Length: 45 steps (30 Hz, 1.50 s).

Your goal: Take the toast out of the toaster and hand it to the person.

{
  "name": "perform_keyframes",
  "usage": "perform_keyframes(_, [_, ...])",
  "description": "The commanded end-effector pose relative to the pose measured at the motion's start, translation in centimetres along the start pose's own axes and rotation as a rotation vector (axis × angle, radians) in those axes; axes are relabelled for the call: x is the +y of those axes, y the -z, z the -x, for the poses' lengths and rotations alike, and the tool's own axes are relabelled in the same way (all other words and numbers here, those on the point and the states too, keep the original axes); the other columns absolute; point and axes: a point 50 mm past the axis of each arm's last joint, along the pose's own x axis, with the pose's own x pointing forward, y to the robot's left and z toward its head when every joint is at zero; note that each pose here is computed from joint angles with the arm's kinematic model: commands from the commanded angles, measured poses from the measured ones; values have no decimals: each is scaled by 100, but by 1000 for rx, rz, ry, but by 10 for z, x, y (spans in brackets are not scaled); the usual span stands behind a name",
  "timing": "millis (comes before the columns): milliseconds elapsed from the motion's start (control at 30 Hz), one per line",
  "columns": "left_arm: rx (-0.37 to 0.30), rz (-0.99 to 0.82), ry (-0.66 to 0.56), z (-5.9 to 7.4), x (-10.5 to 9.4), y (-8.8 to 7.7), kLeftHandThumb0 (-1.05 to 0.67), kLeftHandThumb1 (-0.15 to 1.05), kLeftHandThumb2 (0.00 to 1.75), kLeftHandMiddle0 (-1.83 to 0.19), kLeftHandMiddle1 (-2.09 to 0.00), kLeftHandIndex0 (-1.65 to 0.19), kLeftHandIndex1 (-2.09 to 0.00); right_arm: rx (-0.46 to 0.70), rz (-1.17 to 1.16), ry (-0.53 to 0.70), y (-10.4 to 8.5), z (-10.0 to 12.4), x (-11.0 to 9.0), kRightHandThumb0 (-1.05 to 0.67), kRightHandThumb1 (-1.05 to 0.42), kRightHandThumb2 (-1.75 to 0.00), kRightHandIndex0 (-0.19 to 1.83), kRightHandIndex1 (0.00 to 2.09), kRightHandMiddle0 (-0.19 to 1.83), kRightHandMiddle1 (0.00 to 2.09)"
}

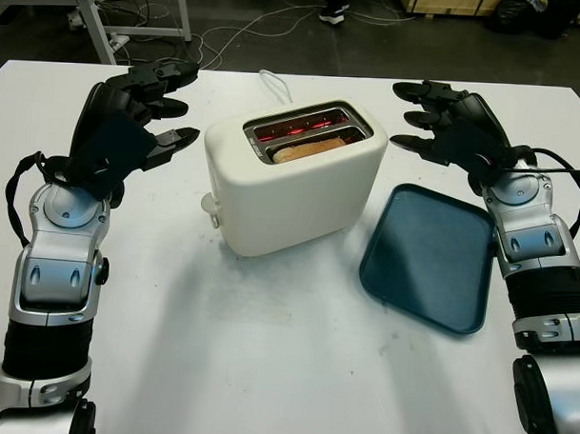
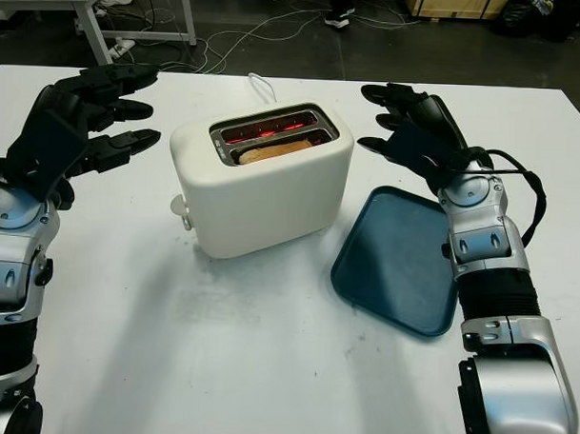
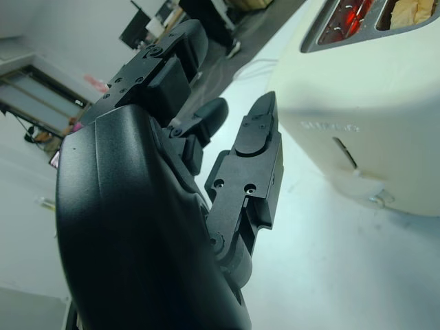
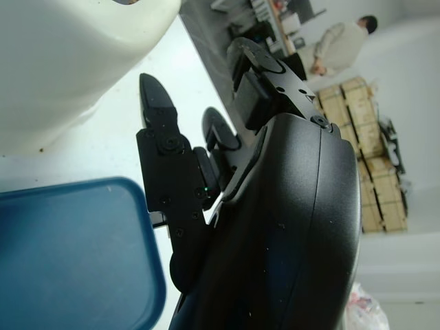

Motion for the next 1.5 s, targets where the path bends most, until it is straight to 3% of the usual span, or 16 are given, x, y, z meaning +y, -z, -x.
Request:
perform_keyframes(0, [2, 1, -9, 2, 1, 0, -34, 92, 11, -36, -77, -64, -4, -28, -27, 1, -4, -2, -1, -20, -91, 0, 53, 0, 48, 0])
perform_keyframes(1133, [3, -6, -19, 3, 0, 2, -35, 92, 11, -37, -77, -65, -4, -36, -37, 5, -5, -1, 0, -20, -90, 0, 53, 1, 48, 0])
perform_keyframes(1333, [6, -9, -21, 3, 1, 2, -34, 92, 11, -37, -76, -65, -4, -126, -48, 44, -16, 1, -12, -13, -86, 0, 55, 1, 49, 1])
perform_keyframes(1467, [11, -10, -23, 4, 1, 2, -34, 92, 11, -37, -75, -65, -4, -252, -50, 77, -35, -2, -31, -17, -77, -1, 67, 7, 60, 5])
